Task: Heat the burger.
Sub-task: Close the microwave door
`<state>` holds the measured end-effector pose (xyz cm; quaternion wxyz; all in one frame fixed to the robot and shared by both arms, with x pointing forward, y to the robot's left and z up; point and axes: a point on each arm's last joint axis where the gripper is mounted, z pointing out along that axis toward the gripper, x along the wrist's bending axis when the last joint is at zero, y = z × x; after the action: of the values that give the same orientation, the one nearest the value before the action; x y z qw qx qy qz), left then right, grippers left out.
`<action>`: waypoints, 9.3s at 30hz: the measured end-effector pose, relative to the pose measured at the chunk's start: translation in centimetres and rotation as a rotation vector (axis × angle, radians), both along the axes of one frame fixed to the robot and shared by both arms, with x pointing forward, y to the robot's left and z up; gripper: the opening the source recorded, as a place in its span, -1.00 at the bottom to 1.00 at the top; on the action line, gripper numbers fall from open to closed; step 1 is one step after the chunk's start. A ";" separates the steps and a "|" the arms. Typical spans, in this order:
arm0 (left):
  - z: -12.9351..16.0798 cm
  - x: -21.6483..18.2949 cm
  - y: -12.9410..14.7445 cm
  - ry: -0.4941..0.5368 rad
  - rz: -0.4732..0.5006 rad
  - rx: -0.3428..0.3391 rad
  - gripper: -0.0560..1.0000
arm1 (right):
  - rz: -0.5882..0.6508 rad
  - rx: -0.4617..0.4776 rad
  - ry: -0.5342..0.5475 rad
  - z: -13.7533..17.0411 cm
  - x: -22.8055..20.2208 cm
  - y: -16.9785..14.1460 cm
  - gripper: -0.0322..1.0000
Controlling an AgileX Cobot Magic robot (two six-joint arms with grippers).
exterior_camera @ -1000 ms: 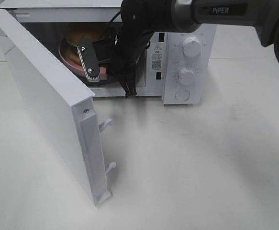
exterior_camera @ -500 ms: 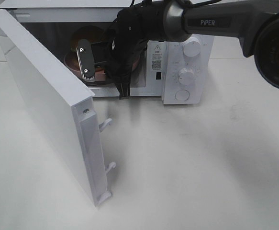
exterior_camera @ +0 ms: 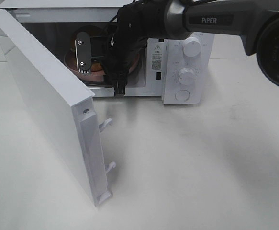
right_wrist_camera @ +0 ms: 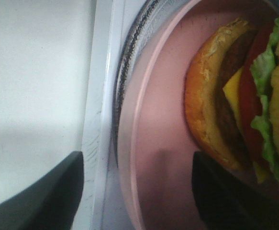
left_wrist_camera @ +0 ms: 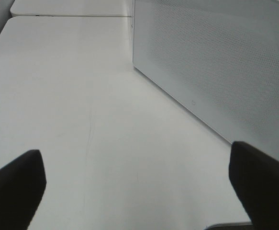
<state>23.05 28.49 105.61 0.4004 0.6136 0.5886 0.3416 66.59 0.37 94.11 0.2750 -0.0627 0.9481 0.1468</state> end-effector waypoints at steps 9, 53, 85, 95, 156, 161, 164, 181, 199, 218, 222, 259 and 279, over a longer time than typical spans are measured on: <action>0.0 0.0 0.0 0.000 0.000 0.000 0.92 | -0.008 0.028 0.003 1.0 -1.3 -0.7 0.34; 0.0 0.0 0.0 0.000 0.000 0.000 0.92 | -0.249 0.172 0.108 6.5 -15.3 -10.8 0.53; 0.0 0.0 0.0 0.000 0.000 0.000 0.92 | -0.969 0.303 0.450 11.6 -26.5 -19.2 0.53; 0.0 0.0 0.0 0.000 0.000 0.000 0.92 | -0.968 0.466 0.390 12.6 -31.4 -22.9 0.53; 0.0 0.0 0.0 0.000 0.000 0.000 0.92 | -1.252 1.017 -0.093 10.8 -43.4 -30.6 0.52; 0.0 0.0 0.0 0.000 0.000 0.000 0.92 | -1.252 1.017 -0.093 10.8 -43.4 -30.6 0.52; 0.0 0.0 0.0 0.000 0.000 0.000 0.92 | -1.252 1.017 -0.093 10.8 -43.4 -30.6 0.52; 0.0 0.0 0.0 0.000 0.000 0.000 0.92 | -1.252 1.017 -0.093 10.8 -43.4 -30.6 0.52; 2.8 4.7 0.5 -0.008 0.031 -0.037 0.25 | -1.252 1.017 -0.093 10.8 -43.4 -30.6 0.52; 0.9 12.8 2.1 -0.101 0.090 0.044 -0.89 | -1.252 1.017 -0.093 10.8 -43.4 -30.6 0.52; 0.2 14.0 2.4 -0.131 0.109 0.062 -0.89 | -1.252 1.017 -0.093 10.8 -43.4 -30.6 0.52; -8.9 22.1 -0.2 -0.271 -0.202 -0.053 -0.89 | -1.252 1.017 -0.093 10.8 -43.4 -30.6 0.52; -10.7 23.3 -9.4 -0.234 -0.366 -0.058 -0.89 | -1.252 1.017 -0.093 10.8 -43.4 -30.6 0.52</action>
<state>46.35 19.12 94.95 0.5388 0.6547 0.4265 0.3149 23.19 -30.20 104.96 0.3404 0.6066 0.6119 0.3764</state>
